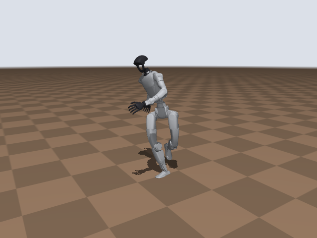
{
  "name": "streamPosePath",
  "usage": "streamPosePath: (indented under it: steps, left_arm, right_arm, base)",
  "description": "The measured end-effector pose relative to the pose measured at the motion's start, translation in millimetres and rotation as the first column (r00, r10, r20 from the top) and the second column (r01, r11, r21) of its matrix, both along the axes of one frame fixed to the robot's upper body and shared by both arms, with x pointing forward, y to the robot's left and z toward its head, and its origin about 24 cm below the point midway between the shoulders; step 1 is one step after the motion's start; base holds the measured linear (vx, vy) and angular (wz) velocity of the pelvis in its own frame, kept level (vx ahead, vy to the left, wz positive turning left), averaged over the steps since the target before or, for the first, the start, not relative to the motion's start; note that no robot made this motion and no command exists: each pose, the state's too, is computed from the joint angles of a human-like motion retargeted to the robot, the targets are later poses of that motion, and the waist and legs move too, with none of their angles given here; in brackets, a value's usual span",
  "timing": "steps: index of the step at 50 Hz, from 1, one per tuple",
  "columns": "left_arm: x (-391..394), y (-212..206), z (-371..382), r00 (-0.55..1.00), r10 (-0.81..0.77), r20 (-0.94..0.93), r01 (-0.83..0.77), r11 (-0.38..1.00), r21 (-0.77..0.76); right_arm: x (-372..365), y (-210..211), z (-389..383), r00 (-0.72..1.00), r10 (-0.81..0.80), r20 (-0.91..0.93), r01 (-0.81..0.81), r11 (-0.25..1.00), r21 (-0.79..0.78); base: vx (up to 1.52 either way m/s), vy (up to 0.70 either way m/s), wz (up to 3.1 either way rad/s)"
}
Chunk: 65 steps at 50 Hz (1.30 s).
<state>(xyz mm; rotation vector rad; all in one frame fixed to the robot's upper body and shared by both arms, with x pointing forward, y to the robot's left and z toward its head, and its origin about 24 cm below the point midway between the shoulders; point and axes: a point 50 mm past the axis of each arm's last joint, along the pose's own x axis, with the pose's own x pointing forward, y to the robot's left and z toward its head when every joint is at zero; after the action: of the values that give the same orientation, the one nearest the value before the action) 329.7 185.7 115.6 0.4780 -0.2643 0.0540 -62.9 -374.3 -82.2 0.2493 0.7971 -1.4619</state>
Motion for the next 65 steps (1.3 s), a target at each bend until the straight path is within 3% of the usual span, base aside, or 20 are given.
streamPosePath:
  steps: [2, 5, 10, 13, 15, 18, 20, 22, 25, 30, 33, 38, 43, 47, 50, 53, 56, 58, 60, 65]
  left_arm:
    - [-10.6, 13.6, -11.5, 0.999, 0.04, -0.031, -0.038, 0.997, 0.07]
    - [-46.6, 54.1, -61.6, 0.959, 0.225, -0.172, -0.196, 0.966, 0.172]
    - [-158.1, 98.6, -174.3, 0.669, 0.49, -0.559, -0.419, 0.87, 0.261]
    - [-214.5, 101.2, -213.5, 0.472, 0.537, -0.699, -0.51, 0.813, 0.28]
    - [-245.7, 102.6, -230.1, 0.359, 0.53, -0.768, -0.529, 0.793, 0.301]
    - [-278.3, 111.1, -241.3, 0.232, 0.5, -0.834, -0.502, 0.796, 0.338]
    - [-290.8, 117.0, -243.5, 0.175, 0.495, -0.851, -0.491, 0.793, 0.361]
    - [-293.5, 119.9, -244.9, 0.14, 0.514, -0.846, -0.52, 0.766, 0.379]
    - [-284.0, 123.1, -246.4, 0.106, 0.557, -0.824, -0.602, 0.695, 0.392]
    - [-274.5, 136.8, -244.4, 0.047, 0.569, -0.821, -0.641, 0.648, 0.412]
    - [-281.2, 144.5, -242.3, 0.016, 0.564, -0.826, -0.661, 0.626, 0.414]
    - [-295.5, 158.9, -237.4, -0.034, 0.566, -0.824, -0.665, 0.603, 0.441]
    - [-288.8, 155.3, -241.0, -0.046, 0.525, -0.85, -0.647, 0.633, 0.426]
    - [-239.7, 146.8, -238.6, 0.084, 0.369, -0.926, -0.53, 0.803, 0.272]
    - [-164.8, 153.8, -205.5, 0.265, 0.254, -0.93, -0.305, 0.937, 0.169]
    - [-88.9, 159.9, -141.5, 0.551, 0.385, -0.74, -0.114, 0.913, 0.391]
    - [-61.9, 152.8, -84.9, 0.796, 0.542, -0.269, -0.289, 0.732, 0.617]
    - [-66.0, 142.1, -58.3, 0.836, 0.549, 0.006, -0.456, 0.687, 0.566]
    - [-73.2, 130.0, -35.8, 0.841, 0.519, 0.155, -0.529, 0.727, 0.437]
    - [-108.0, 132.4, -1.3, 0.816, 0.531, 0.228, -0.568, 0.808, 0.154]
  right_arm:
    - [-7.5, 4.8, -10.5, 0.997, 0.01, -0.081, -0.004, 0.997, 0.079]
    - [23.2, 2.2, -22.9, 0.965, 0.138, -0.222, -0.107, 0.983, 0.148]
    - [158.1, 31.6, -30.2, 0.836, 0.503, -0.219, -0.498, 0.863, 0.084]
    - [251.6, 84.2, -6.9, 0.577, 0.804, -0.143, -0.817, 0.565, -0.115]
    - [298.5, 123.3, 23.0, 0.349, 0.924, -0.159, -0.911, 0.294, -0.29]
    - [344.0, 166.5, 80.1, 0.136, 0.969, -0.207, -0.845, 0.004, -0.535]
    - [362.9, 183.8, 117.1, 0.081, 0.978, -0.194, -0.751, -0.068, -0.657]
    - [378.5, 187.0, 143.7, 0.085, 0.986, -0.142, -0.686, -0.045, -0.726]
    - [398.8, 168.8, 155.6, 0.2, 0.978, -0.052, -0.684, 0.102, -0.722]
    - [385.9, 129.3, 91.5, 0.495, 0.867, 0.049, -0.782, 0.47, -0.408]
    - [361.4, 128.9, 53.3, 0.537, 0.84, 0.081, -0.807, 0.539, -0.239]
    - [328.8, 140.6, 13.4, 0.478, 0.876, 0.056, -0.871, 0.482, -0.092]
    - [328.0, 151.9, 7.7, 0.364, 0.931, 0.014, -0.93, 0.364, -0.056]
    - [345.2, 151.7, 25.5, 0.208, 0.978, 0.011, -0.971, 0.207, -0.119]
    - [357.5, 149.5, 48.6, 0.097, 0.995, 0.016, -0.97, 0.099, -0.22]
    - [348.2, 130.8, 82.2, 0.036, 0.996, -0.085, -0.918, -0.001, -0.397]
    - [293.6, 94.6, 103.5, 0.12, 0.985, -0.123, -0.852, 0.039, -0.523]
    - [243.6, 72.9, 102.4, 0.21, 0.973, -0.096, -0.844, 0.131, -0.52]
    - [197.6, 56.3, 93.6, 0.317, 0.946, -0.075, -0.851, 0.248, -0.463]
    - [95.9, 36.2, 65.4, 0.529, 0.837, -0.137, -0.843, 0.502, -0.191]
  base:
    - [0.47, 0.82, -0.66]
    - [0.41, 0.74, -1.74]
    - [0.28, 0.7, -2.24]
    - [0.14, 0.74, -1.52]
    - [0.09, 0.8, -0.94]
    - [0.07, 0.83, -0.33]
    - [0.06, 0.85, -0.09]
    - [0.05, 0.86, -0.31]
    - [0.06, 0.86, -0.63]
    - [0.1, 0.8, -0.73]
    - [0.05, 0.76, -0.59]
    - [-0.01, 0.65, -0.27]
    - [-0.11, 0.61, -0.15]
    - [-0.22, 0.6, 0.7]
    - [-0.19, 0.56, 1.48]
    - [0.0, 0.61, 2.59]
    - [0.26, 0.82, 3.33]
    - [0.39, 1.08, 2.03]
    - [0.32, 1.32, 1.14]
    - [0.66, 0.51, 0.66]
